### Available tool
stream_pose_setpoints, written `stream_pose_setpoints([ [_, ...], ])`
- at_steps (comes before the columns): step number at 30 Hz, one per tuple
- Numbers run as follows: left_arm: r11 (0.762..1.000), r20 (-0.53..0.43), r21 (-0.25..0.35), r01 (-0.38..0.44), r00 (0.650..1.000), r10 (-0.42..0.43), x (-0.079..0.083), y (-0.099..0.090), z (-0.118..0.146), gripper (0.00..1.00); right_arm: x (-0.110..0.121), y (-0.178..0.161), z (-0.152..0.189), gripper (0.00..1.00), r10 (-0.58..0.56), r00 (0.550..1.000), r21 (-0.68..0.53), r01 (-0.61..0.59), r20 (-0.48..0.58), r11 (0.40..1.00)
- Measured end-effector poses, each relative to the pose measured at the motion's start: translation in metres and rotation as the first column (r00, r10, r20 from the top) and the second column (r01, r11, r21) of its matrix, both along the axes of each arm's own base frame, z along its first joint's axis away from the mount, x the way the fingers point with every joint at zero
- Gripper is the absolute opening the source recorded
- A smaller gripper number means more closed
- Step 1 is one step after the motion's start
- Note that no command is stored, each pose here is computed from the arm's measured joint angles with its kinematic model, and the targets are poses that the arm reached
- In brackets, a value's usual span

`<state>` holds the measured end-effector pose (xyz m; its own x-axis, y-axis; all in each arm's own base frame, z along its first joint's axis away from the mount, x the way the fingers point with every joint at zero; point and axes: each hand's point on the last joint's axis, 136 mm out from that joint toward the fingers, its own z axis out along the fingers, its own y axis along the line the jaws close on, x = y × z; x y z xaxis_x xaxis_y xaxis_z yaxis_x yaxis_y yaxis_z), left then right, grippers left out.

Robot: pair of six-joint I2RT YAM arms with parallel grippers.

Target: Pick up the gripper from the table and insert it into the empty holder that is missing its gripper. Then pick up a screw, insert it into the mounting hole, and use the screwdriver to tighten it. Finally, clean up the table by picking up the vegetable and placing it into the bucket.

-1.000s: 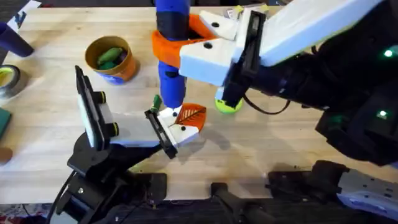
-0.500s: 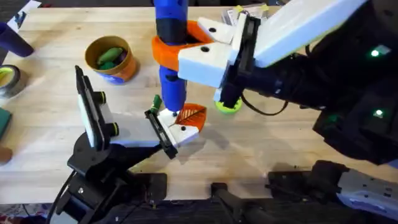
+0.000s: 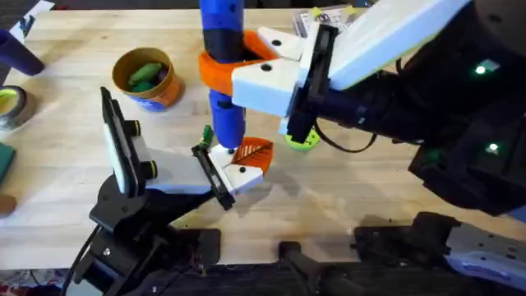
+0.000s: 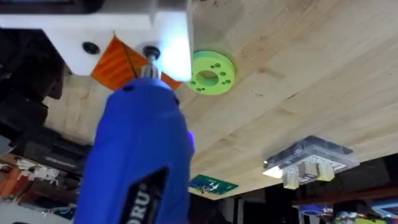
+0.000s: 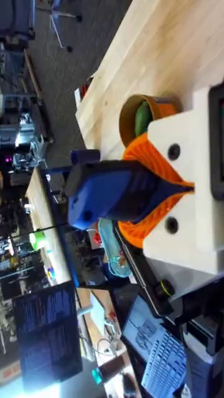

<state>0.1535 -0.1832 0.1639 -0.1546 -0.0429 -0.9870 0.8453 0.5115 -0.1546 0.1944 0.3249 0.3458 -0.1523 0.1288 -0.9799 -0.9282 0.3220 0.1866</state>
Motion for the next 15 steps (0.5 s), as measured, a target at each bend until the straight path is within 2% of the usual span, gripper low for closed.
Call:
stream_pose_setpoints([
  [15, 1.0, -0.005, -0.002, 0.0, 1.0, 0.0, 0.0, -0.0001, -0.0002, 0.015, -0.0003, 0.0008, -0.0009, 0.025, 0.0, 1.0, -0.001, 0.0, -0.005, 1.0],
])
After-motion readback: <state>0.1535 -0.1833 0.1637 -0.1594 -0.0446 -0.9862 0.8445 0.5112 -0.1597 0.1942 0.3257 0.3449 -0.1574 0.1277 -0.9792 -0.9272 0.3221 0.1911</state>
